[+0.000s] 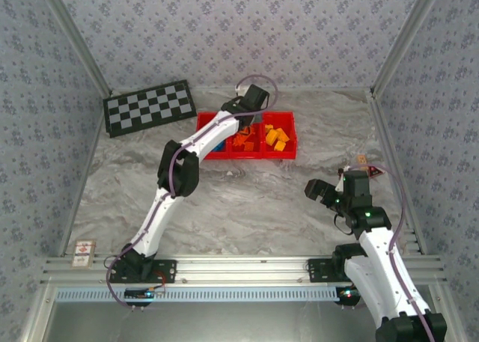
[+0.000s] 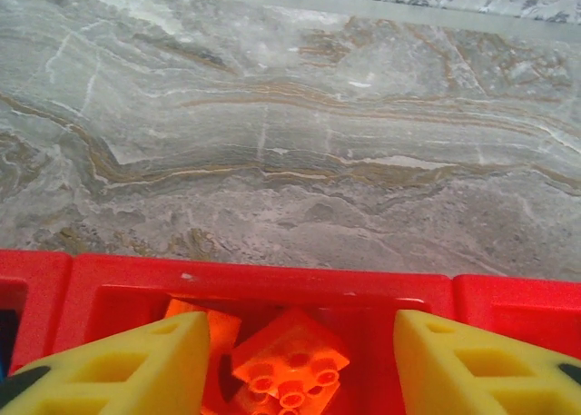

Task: Sort the legos into containers by color
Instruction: Place the lego in the container.

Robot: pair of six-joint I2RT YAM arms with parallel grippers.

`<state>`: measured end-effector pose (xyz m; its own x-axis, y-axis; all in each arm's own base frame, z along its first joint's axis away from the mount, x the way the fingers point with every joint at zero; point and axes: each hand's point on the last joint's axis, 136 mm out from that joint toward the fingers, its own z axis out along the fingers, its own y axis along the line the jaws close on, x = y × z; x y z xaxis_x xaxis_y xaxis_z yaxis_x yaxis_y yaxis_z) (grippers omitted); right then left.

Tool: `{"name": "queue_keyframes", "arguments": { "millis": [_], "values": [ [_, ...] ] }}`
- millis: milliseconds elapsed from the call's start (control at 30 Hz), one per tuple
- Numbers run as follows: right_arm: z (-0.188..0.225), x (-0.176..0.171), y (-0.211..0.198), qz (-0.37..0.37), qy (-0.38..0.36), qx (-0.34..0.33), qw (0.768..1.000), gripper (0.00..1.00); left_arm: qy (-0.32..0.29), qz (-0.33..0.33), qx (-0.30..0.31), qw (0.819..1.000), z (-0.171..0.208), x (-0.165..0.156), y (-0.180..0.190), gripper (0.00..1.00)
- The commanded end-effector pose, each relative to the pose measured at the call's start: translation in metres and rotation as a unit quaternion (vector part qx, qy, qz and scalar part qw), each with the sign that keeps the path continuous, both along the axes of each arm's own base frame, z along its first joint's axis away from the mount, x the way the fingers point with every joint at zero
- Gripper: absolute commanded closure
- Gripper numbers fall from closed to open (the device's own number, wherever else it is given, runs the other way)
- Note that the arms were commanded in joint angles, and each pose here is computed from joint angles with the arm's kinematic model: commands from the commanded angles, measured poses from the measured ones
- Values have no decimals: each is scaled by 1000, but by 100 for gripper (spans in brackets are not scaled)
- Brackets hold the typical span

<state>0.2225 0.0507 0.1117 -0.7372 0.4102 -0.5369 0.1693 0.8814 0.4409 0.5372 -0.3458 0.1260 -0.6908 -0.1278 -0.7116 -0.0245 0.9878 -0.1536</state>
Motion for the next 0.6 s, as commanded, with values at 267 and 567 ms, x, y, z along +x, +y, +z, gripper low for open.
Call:
{"name": "queue_keyframes", "arguments": {
  "millis": [267, 567],
  "values": [
    [11, 2, -2, -9, -5, -6, 1000, 0, -49, -60, -33, 996, 91, -24, 4, 16],
    [25, 18, -1, -9, -18, -6, 1000, 0, -106, -75, -99, 987, 144, -102, 77, 0]
  ]
}}
